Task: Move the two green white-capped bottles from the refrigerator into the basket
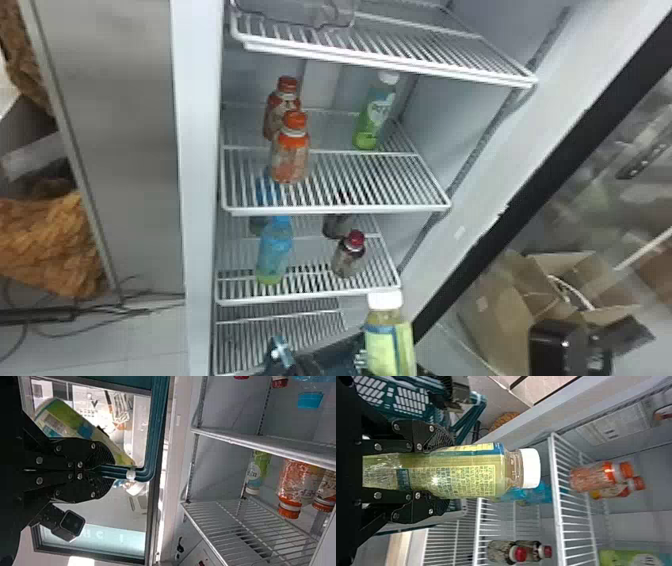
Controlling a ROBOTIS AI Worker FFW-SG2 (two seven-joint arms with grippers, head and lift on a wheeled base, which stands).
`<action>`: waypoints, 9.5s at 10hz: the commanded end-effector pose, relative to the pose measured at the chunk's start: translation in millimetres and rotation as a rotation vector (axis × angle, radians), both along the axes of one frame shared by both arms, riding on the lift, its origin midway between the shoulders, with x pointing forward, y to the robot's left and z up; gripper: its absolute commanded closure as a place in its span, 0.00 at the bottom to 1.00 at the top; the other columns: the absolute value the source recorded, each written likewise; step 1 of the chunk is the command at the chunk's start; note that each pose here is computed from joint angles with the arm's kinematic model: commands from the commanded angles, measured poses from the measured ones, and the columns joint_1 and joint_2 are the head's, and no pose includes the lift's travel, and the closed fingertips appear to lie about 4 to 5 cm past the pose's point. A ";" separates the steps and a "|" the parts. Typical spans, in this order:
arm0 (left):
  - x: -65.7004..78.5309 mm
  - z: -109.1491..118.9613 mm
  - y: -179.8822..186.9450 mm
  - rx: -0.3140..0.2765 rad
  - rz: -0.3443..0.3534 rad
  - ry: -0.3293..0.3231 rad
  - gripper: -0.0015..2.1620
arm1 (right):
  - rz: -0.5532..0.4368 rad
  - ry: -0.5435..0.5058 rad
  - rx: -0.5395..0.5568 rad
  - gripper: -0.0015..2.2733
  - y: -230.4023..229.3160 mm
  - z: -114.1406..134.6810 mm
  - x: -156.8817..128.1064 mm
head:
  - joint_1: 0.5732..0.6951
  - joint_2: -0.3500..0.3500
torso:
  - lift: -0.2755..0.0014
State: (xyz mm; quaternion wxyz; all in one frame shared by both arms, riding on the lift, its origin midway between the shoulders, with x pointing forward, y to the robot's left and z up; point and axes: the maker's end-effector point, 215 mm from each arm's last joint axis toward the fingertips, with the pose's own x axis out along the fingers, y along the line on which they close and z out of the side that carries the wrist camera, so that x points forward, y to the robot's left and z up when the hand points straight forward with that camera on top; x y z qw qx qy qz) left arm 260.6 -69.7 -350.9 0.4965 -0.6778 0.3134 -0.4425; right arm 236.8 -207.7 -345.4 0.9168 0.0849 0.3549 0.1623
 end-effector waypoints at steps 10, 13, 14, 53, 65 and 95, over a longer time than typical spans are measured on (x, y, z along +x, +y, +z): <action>0.4 0.8 -0.9 -0.002 -0.004 -0.001 0.56 | -0.034 0.062 0.086 0.21 8.9 -39.7 -4.5 | 1.00 0.00 | 0.98; -0.2 0.2 -0.9 -0.003 -0.003 0.003 0.56 | -0.037 0.060 0.083 0.20 7.2 -39.9 -3.4 | 1.00 0.00 | 0.98; 0.4 -0.2 0.6 -0.003 0.000 0.004 0.56 | -0.036 0.048 0.082 0.20 7.2 -36.8 -0.6 | 1.00 0.00 | 0.98; 4.3 4.2 0.7 -0.018 0.008 0.007 0.56 | -0.373 -0.849 -0.111 0.00 -148.8 72.0 347.9 | 1.00 0.00 | 0.98; 3.9 6.0 -2.2 -0.019 0.001 0.002 0.56 | -0.332 -0.747 -0.104 0.06 -121.1 62.4 454.6 | 1.00 0.00 | 0.98; 4.9 7.3 -2.2 -0.030 0.005 0.012 0.56 | -0.349 -0.750 -0.134 0.42 -128.1 69.7 458.0 | 1.00 0.00 | 0.98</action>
